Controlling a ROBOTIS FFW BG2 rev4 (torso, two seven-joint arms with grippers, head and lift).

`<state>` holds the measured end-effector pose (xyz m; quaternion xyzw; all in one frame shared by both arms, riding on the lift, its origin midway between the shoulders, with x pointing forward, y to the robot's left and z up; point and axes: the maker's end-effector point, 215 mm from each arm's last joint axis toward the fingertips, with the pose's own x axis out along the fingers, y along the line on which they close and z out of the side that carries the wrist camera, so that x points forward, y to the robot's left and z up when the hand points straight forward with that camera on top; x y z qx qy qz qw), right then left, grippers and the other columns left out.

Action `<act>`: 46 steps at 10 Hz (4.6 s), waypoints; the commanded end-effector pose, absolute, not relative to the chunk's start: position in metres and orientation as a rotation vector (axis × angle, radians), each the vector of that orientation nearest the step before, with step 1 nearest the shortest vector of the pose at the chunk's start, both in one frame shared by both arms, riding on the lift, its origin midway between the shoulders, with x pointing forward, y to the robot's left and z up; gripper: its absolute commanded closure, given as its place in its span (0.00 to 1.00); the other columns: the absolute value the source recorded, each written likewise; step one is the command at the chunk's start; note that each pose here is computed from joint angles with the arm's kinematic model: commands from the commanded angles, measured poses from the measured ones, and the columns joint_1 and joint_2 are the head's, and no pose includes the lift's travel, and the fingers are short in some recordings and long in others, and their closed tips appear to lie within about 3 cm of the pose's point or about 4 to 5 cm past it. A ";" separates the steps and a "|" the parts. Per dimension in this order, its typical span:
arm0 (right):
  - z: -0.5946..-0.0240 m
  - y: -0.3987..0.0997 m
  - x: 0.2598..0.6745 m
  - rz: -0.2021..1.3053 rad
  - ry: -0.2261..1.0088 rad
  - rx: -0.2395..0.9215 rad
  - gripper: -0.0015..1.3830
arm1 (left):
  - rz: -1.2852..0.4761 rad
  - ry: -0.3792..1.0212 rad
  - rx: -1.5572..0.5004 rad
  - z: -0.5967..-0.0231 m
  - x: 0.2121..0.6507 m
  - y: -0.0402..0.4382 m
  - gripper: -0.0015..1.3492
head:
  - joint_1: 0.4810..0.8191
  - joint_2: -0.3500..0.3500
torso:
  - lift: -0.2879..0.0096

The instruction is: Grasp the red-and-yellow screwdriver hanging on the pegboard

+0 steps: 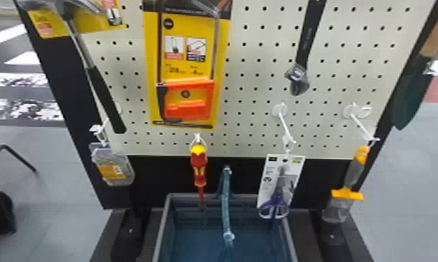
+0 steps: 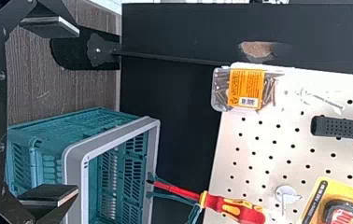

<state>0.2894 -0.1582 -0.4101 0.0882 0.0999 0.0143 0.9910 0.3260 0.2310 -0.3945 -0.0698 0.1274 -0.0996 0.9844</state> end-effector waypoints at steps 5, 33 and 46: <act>-0.411 -0.158 0.288 0.029 0.203 0.176 0.08 | -0.198 0.258 -0.145 -0.395 0.325 0.231 0.09 | 0.20 0.50 | 0.63; -0.414 -0.145 0.297 0.075 0.209 0.184 0.07 | -0.963 -0.002 -0.172 -0.274 0.507 0.054 0.09 | 0.20 0.50 | 0.63; -0.417 -0.144 0.297 0.076 0.212 0.186 0.07 | -1.085 0.053 -0.006 -0.275 0.510 0.039 0.70 | 0.20 0.50 | 0.63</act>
